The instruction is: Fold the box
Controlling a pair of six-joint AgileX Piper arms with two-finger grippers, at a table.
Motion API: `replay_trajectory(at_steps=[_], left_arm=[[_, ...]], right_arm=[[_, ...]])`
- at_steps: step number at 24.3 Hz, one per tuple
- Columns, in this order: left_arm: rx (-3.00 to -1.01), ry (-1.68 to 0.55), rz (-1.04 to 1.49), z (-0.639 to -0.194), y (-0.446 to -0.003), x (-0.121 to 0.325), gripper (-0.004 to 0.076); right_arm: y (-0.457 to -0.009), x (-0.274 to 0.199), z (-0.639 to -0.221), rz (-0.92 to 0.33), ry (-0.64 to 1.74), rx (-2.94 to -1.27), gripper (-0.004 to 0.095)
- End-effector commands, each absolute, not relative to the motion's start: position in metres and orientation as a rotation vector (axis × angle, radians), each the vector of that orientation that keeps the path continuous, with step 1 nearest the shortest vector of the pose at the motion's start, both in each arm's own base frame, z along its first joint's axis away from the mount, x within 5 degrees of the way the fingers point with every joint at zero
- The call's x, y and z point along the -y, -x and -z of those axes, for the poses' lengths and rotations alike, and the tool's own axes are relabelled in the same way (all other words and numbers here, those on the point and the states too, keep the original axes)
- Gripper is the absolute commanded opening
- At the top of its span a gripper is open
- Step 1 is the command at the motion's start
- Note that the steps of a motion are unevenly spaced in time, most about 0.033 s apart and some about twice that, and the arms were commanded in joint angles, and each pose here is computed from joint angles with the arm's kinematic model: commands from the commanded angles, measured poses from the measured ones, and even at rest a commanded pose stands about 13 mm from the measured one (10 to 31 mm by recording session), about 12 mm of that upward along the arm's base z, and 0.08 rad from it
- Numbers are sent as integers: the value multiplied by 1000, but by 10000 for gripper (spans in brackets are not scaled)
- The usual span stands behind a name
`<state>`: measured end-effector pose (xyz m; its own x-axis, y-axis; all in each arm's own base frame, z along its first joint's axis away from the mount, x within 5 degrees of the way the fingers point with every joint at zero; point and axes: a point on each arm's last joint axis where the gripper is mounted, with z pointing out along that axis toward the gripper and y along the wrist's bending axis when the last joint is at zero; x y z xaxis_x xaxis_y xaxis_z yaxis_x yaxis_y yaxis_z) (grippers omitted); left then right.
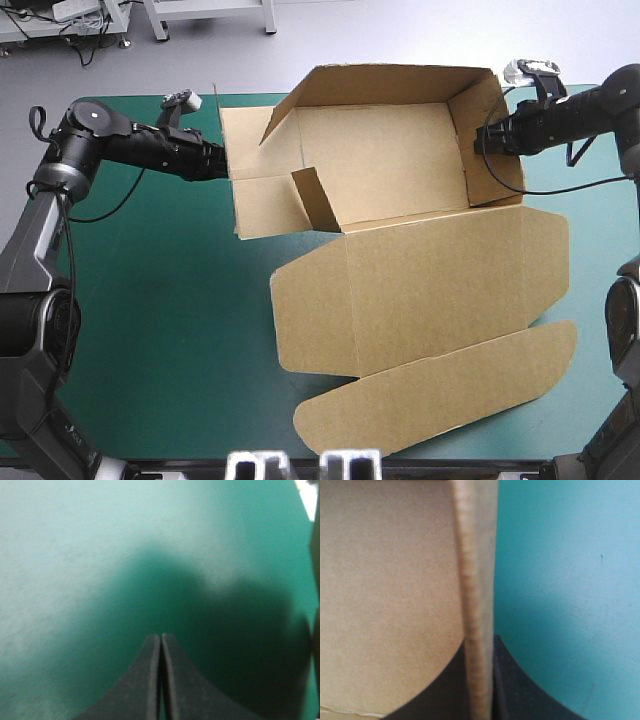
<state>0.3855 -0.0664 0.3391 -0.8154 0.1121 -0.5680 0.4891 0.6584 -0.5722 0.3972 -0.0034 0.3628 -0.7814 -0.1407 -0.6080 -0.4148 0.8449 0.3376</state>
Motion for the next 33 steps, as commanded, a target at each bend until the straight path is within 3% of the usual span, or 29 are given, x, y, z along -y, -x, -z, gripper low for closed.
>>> replay_trajectory(at_steps=[1, 7, 16, 24, 33], left_arm=[[-2170, -557, 1237, -380, -368, 84, -10], [-2060, -622, 1337, -389, -363, 104, 3], [-2015, -700, 1412, -392, -354, 132, 149], [-1974, -706, 1451, -395, -352, 138, 279], [-1930, -690, 1514, -400, -350, 143, 356]], right_arm=[[-384, 2, -396, -610, 385, -2334, -20], [-389, 10, -394, -509, 265, -2359, -19], [-399, -15, -389, -353, 281, -2353, -19], [-401, -20, -390, -321, 265, -2341, -19], [-403, -40, -392, -285, 290, -2305, -19]])
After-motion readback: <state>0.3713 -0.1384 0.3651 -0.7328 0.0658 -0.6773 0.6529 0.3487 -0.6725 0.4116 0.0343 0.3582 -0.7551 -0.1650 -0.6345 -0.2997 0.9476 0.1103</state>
